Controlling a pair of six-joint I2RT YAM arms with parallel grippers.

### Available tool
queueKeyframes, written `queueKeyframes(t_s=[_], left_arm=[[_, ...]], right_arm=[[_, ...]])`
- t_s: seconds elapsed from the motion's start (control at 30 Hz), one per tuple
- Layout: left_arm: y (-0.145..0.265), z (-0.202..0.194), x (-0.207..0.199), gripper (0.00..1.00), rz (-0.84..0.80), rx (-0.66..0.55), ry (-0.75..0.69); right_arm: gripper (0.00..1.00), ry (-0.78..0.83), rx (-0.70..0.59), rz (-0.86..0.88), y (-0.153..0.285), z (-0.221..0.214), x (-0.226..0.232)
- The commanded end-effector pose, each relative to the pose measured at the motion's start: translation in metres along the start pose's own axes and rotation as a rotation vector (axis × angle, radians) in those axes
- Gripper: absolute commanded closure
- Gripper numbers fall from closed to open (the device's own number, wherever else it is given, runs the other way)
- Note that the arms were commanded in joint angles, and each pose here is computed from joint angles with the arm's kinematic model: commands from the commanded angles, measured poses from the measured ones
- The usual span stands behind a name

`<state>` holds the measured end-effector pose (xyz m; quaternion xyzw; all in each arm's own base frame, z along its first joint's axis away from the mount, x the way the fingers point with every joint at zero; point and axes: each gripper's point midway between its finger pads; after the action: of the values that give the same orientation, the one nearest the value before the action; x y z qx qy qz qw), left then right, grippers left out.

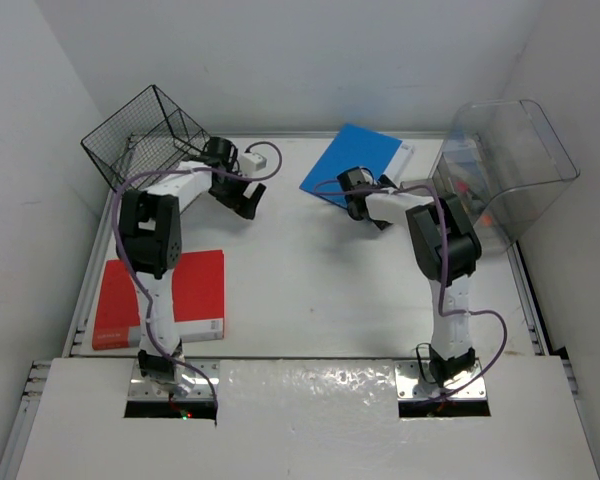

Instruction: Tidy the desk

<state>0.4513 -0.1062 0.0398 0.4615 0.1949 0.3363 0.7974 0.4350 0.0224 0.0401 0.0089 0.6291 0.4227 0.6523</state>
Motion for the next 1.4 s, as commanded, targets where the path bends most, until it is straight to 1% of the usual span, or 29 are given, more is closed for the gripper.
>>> queueKeyframes(t_s=[0.0,0.03,0.07,0.17,0.2,0.23,0.33,0.4,0.47,0.5,0.53,0.57,0.6,0.7,0.73,0.77,0.8,0.83,0.87,0.9,0.93,0.97,1.0,1.03,1.1,1.13,1.23,1.27,1.37], left_arm=[[-0.007,0.043,0.034,0.01,0.100,-0.073,-0.051],[-0.003,0.050,0.034,0.01,0.097,-0.087,-0.056],[-0.014,0.046,0.033,0.02,0.082,-0.070,-0.045],[-0.027,0.042,0.034,0.09,0.080,-0.040,-0.032],[-0.029,0.039,0.033,0.14,0.073,-0.029,-0.024],[-0.031,0.037,0.033,0.28,0.067,-0.021,-0.017],[-0.030,0.030,0.021,0.47,0.022,0.001,-0.002],[-0.028,0.022,0.011,0.51,-0.023,0.018,0.001],[-0.025,0.024,0.000,0.53,-0.076,0.006,-0.010],[-0.023,0.023,-0.003,0.62,-0.091,0.010,-0.007],[-0.023,0.023,-0.006,0.69,-0.108,0.005,-0.010],[-0.021,0.025,-0.010,0.89,-0.126,0.000,-0.007],[-0.019,0.027,-0.012,0.99,-0.135,-0.006,-0.007],[0.000,0.039,-0.030,1.00,-0.225,-0.054,-0.005],[0.008,0.041,-0.040,1.00,-0.269,-0.060,0.000],[0.017,0.045,-0.048,1.00,-0.305,-0.082,-0.001],[0.036,0.058,-0.063,1.00,-0.377,-0.149,-0.024],[0.048,0.058,-0.077,1.00,-0.434,-0.156,-0.022],[0.060,0.064,-0.092,1.00,-0.511,-0.203,-0.027],[0.075,0.069,-0.099,1.00,-0.532,-0.239,-0.066],[0.083,0.065,-0.109,1.00,-0.569,-0.235,-0.066],[0.090,0.067,-0.117,1.00,-0.598,-0.253,-0.086],[0.098,0.065,-0.123,1.00,-0.604,-0.259,-0.131],[0.097,0.062,-0.130,1.00,-0.599,-0.240,-0.165],[0.105,0.062,-0.137,1.00,-0.569,-0.255,-0.230],[0.100,0.057,-0.146,1.00,-0.573,-0.252,-0.254],[0.110,0.057,-0.162,1.00,-0.574,-0.272,-0.320],[0.116,0.060,-0.166,1.00,-0.574,-0.283,-0.329],[0.128,0.066,-0.178,1.00,-0.602,-0.311,-0.354]], right_arm=[[0.32,-0.178,-0.121,0.129,0.031,0.033,-0.020],[0.32,-0.194,-0.127,0.129,0.033,0.033,-0.024],[0.32,-0.206,-0.139,0.151,0.036,0.034,-0.023],[0.31,-0.248,-0.186,0.241,0.049,0.039,-0.020],[0.31,-0.251,-0.194,0.272,0.051,0.038,-0.016],[0.31,-0.261,-0.204,0.281,0.053,0.039,-0.016],[0.31,-0.292,-0.239,0.304,0.062,0.041,-0.021],[0.31,-0.299,-0.254,0.326,0.065,0.042,-0.020],[0.31,-0.312,-0.296,0.381,0.073,0.048,-0.017],[0.31,-0.306,-0.306,0.405,0.075,0.046,-0.012],[0.31,-0.313,-0.353,0.452,0.081,0.054,-0.008],[0.31,-0.312,-0.378,0.481,0.086,0.052,-0.005],[0.31,-0.325,-0.434,0.534,0.094,0.062,-0.001],[0.32,-0.338,-0.533,0.633,0.116,0.067,0.003],[0.32,-0.318,-0.567,0.730,0.128,0.066,0.017],[0.32,-0.331,-0.624,0.774,0.143,0.070,0.012],[0.31,-0.355,-0.688,0.813,0.155,0.078,0.009],[0.31,-0.338,-0.744,0.941,0.176,0.077,0.023],[0.30,-0.346,-0.804,0.996,0.193,0.079,0.019],[0.26,-0.360,-0.888,1.046,0.210,0.089,0.014],[0.23,-0.319,-0.949,1.153,0.232,0.088,0.021],[0.20,-0.290,-0.994,1.214,0.247,0.088,0.023],[0.18,-0.248,-1.032,1.268,0.258,0.089,0.026],[0.18,-0.189,-1.078,1.353,0.274,0.086,0.031],[0.19,-0.155,-1.092,1.414,0.280,0.086,0.040],[0.23,-0.134,-1.111,1.474,0.291,0.085,0.041],[0.28,-0.131,-1.159,1.557,0.305,0.088,0.045],[0.28,-0.124,-1.207,1.591,0.317,0.090,0.042],[0.28,-0.103,-1.259,1.631,0.330,0.089,0.042]])
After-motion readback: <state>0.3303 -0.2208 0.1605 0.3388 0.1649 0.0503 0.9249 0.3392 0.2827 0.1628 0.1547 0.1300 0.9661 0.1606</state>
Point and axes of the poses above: each gripper's point midway between its finger pads, its own y axis back along the fingers, its own x axis along the line the jaws close on, z = x × y, and after that the axes turned 7 degrees about -y, right-handed
